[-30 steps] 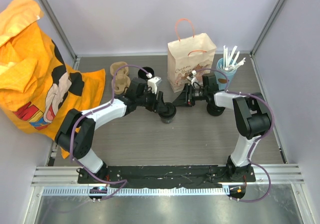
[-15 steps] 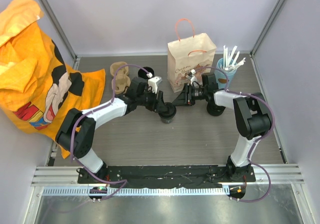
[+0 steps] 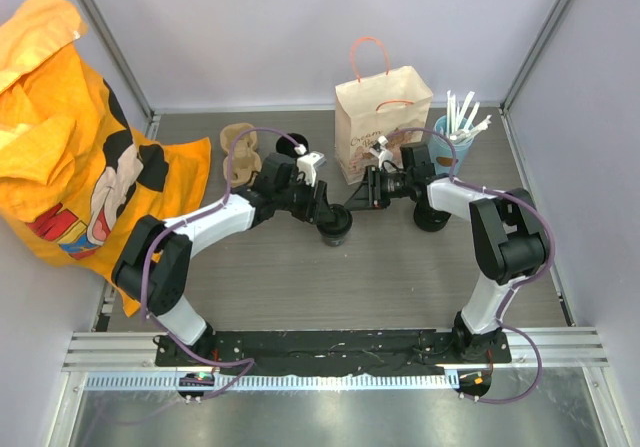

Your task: Pack the takeout coffee

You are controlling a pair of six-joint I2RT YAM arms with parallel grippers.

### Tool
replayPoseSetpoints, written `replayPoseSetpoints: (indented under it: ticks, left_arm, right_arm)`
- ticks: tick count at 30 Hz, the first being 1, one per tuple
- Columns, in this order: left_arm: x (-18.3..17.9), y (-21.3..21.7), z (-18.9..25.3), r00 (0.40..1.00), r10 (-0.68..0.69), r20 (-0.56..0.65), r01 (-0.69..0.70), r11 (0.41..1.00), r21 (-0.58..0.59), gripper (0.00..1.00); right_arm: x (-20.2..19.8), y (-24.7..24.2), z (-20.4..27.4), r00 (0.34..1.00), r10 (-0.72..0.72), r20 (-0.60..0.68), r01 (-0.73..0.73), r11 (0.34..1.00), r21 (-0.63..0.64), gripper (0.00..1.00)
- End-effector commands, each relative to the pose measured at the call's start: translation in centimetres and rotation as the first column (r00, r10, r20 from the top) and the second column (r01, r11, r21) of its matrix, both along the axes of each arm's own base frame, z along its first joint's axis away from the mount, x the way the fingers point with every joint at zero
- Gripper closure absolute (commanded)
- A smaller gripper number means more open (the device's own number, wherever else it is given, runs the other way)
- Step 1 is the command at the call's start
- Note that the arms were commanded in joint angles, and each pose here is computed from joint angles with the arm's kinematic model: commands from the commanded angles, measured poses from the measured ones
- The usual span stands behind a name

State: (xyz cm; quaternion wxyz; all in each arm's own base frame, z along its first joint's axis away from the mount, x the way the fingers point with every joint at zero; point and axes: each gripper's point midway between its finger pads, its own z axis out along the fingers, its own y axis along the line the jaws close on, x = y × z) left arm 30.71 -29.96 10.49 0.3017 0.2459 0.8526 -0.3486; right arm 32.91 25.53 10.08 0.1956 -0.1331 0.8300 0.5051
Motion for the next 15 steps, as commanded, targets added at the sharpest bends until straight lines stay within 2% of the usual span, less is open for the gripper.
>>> replayPoseSetpoints:
  ticks: [1, 15]
  left_arm:
    - [-2.2, 5.8, -9.4, 0.992, 0.062, -0.106, -0.019, 0.932, 0.361, 0.74]
    - [-2.4, 5.7, -10.2, 0.989, 0.060, -0.135, -0.005, 0.925, 0.379, 0.77]
  right_arm:
    - [-3.3, 0.9, -3.5, 0.996, 0.063, -0.062, -0.071, 0.989, -0.132, 0.64]
    - [-4.0, 0.9, -5.8, 0.995, 0.091, -0.044, -0.100, 0.955, -0.280, 0.64]
